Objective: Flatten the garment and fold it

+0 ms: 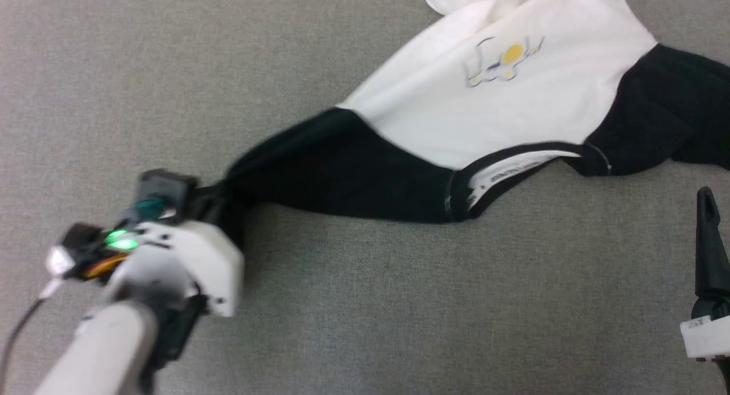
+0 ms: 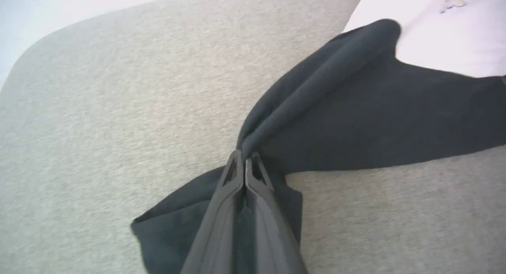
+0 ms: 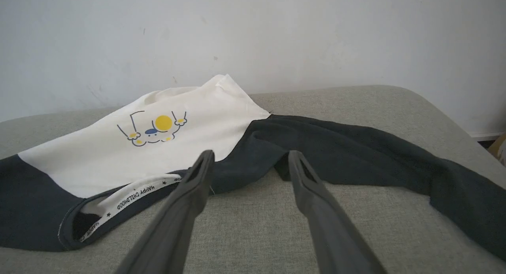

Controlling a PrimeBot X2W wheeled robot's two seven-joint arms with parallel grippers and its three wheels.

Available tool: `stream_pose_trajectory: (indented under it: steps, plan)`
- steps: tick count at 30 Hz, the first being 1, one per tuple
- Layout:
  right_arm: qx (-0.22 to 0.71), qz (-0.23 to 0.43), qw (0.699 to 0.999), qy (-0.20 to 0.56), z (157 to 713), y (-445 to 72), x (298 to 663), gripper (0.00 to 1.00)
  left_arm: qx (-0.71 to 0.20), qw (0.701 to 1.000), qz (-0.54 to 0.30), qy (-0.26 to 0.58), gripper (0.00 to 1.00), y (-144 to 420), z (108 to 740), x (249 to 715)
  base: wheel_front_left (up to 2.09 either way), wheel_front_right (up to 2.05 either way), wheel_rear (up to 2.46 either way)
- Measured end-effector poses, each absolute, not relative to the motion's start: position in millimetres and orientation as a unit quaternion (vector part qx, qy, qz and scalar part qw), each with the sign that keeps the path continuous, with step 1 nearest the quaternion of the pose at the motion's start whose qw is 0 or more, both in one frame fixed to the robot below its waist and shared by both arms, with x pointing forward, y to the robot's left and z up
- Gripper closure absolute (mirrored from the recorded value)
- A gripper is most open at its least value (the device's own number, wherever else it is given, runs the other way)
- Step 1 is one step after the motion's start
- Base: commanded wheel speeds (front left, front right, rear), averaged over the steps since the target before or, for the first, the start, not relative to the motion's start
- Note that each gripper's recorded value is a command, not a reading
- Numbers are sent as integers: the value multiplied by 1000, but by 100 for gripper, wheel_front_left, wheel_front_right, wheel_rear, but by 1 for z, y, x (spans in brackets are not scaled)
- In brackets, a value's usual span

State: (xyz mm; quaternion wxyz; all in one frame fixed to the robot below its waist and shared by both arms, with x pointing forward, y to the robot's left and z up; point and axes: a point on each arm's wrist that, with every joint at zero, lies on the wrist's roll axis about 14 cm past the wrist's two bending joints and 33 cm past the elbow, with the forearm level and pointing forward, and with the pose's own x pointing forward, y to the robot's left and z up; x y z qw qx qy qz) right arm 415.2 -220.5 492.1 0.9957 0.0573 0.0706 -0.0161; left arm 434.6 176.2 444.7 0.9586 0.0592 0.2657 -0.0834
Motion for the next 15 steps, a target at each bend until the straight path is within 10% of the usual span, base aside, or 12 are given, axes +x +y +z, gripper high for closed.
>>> stream_pose_trajectory:
  steps: [9, 11, 12, 15]
  plan:
    - [56, -23, 994, 89, 481, -224, 414, 0, 75, 951, -25, 299, 100, 220, 432, 418, 0, 0, 0]
    - [56, -23, 994, 91, 480, -224, 414, 0, 47, 955, -30, 293, 52, 209, 429, 417, 0, 0, 0]
    - [57, -21, 994, 90, 480, -223, 414, 0, 40, 956, -33, 288, 10, 204, 429, 417, 0, 0, 0]
    - [60, -15, 994, 86, 483, -219, 415, 0, 7, 965, -33, 259, 0, 194, 434, 420, 0, 0, 0]
